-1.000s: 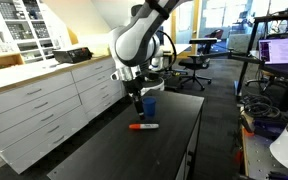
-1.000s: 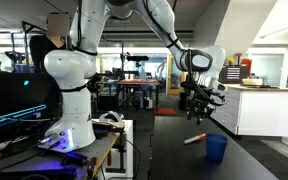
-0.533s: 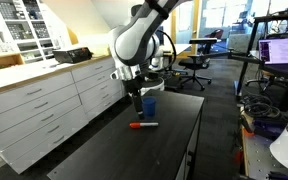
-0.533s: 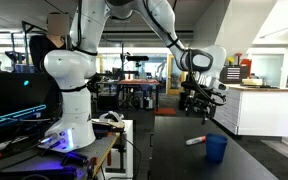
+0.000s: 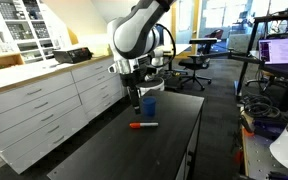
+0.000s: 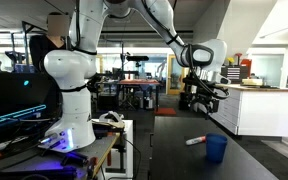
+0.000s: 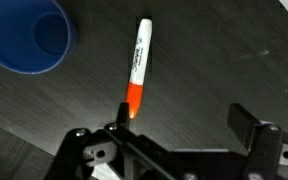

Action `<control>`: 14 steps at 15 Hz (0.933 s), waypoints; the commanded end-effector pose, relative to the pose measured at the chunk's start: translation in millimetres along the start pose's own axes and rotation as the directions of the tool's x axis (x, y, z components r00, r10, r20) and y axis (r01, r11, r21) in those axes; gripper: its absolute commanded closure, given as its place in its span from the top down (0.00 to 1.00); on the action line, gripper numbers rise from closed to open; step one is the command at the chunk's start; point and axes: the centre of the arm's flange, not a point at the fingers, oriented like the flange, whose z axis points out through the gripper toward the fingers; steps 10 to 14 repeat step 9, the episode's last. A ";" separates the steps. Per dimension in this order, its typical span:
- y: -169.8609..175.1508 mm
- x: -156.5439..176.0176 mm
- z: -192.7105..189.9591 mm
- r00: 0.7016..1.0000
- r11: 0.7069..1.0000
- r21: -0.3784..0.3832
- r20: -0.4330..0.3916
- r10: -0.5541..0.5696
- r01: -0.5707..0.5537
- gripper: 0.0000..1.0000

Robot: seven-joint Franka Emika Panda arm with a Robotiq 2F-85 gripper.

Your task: Remove the marker from the cup.

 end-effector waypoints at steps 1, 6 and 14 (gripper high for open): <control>0.0 0.0 1.7 1.000 1.000 0.002 0.002 0.000 0.000 1.00; 0.1 0.0 3.9 1.000 1.000 0.004 0.005 0.000 0.000 1.00; 0.1 0.1 3.9 1.000 1.000 0.004 0.005 0.000 0.000 1.00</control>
